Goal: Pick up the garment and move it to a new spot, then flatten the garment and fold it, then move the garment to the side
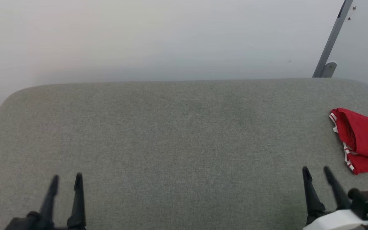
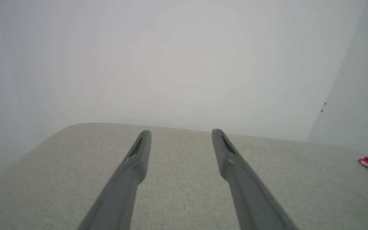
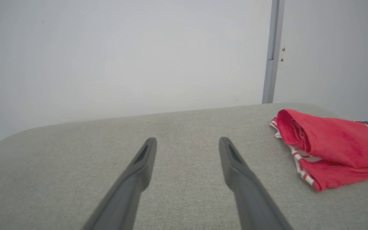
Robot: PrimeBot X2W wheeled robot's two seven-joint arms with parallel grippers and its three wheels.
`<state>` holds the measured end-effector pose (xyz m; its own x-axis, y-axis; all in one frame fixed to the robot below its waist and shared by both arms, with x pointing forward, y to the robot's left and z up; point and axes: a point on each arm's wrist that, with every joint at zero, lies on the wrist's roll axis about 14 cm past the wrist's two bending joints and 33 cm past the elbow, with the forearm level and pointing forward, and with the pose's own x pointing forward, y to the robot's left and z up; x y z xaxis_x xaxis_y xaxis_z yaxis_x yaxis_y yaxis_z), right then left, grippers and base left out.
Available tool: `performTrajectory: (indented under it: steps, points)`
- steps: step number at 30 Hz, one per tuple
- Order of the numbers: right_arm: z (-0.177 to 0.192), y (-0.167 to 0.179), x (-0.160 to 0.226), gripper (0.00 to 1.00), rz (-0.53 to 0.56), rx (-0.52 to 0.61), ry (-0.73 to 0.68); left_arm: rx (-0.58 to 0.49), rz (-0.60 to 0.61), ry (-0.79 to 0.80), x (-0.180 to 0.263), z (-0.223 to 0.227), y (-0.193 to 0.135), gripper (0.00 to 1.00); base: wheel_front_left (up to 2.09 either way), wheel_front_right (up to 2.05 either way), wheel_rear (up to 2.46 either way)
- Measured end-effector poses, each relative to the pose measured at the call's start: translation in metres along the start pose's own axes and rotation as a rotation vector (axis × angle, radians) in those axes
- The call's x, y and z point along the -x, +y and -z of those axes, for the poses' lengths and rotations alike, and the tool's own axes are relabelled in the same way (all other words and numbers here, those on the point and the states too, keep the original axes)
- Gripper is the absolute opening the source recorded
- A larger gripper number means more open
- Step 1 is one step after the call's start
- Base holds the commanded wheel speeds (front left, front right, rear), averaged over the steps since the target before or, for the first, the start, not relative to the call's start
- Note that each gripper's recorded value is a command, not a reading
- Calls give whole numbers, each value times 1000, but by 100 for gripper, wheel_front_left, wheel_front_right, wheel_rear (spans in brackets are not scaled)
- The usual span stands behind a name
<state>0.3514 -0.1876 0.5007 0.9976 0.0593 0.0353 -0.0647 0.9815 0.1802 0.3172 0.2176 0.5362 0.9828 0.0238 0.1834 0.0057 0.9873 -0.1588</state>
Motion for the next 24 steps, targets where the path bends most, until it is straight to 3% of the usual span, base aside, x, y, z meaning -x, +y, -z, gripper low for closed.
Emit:
performTrajectory:
  steps: [5, 24]
  points:
    - [19, -3, 8, 0, 20, -33, 62, 45, -21, 61, 8, 19, 1, 0, 0, 0, 0]
    - [16, -11, -1, 0, 85, -359, 57, 369, -99, 101, -5, 31, 8, 0, 0, 0, 0]
